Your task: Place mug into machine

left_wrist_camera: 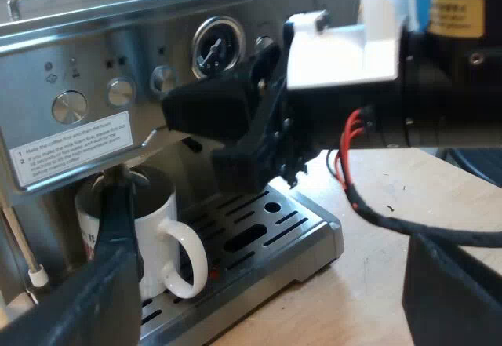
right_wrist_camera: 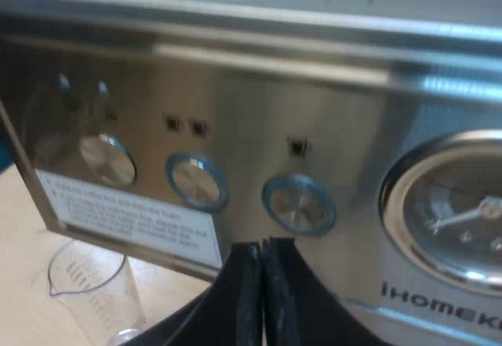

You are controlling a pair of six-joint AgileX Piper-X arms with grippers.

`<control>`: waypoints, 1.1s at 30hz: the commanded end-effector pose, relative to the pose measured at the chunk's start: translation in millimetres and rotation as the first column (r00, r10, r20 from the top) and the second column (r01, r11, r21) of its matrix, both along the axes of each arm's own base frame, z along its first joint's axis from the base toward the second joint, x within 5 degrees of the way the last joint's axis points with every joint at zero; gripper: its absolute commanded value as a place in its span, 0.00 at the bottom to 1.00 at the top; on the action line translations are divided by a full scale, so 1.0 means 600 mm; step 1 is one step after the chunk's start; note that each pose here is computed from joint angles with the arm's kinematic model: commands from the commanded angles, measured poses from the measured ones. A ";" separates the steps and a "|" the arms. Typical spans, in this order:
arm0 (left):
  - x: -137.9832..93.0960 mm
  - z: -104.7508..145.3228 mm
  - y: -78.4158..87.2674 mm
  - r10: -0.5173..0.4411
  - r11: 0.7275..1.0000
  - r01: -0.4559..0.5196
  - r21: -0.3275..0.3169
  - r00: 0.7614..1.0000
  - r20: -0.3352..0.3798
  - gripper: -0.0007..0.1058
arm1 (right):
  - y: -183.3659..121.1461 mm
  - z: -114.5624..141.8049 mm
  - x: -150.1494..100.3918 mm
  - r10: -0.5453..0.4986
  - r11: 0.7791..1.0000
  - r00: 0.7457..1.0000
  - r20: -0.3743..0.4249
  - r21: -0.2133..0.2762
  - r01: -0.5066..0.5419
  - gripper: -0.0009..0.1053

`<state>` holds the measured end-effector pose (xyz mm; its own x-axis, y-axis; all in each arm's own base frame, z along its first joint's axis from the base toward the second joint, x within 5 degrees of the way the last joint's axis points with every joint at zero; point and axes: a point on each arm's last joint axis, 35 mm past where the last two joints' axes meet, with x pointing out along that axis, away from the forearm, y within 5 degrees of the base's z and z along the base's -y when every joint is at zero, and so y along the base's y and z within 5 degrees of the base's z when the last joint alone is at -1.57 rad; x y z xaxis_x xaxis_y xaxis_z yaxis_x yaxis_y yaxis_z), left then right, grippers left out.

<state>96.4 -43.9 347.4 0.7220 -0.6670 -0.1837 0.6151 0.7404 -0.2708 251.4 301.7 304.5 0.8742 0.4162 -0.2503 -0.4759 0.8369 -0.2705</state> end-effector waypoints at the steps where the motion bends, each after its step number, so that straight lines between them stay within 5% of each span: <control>1: 0.000 0.008 -0.001 -0.013 1.000 0.013 -0.016 1.000 0.013 0.66 | 0.001 0.013 0.004 0.002 0.999 1.000 0.029 0.035 -0.003 0.01; 28: 0.000 0.008 -0.001 -0.013 1.000 0.013 -0.016 1.000 0.013 0.66 | -0.019 0.013 0.032 -0.071 0.996 0.997 0.043 0.053 0.068 0.01; 33: -0.001 0.003 -0.001 -0.015 1.000 0.015 -0.009 1.000 -0.015 0.66 | -0.023 0.016 0.022 -0.057 0.998 0.998 0.018 0.012 0.057 0.01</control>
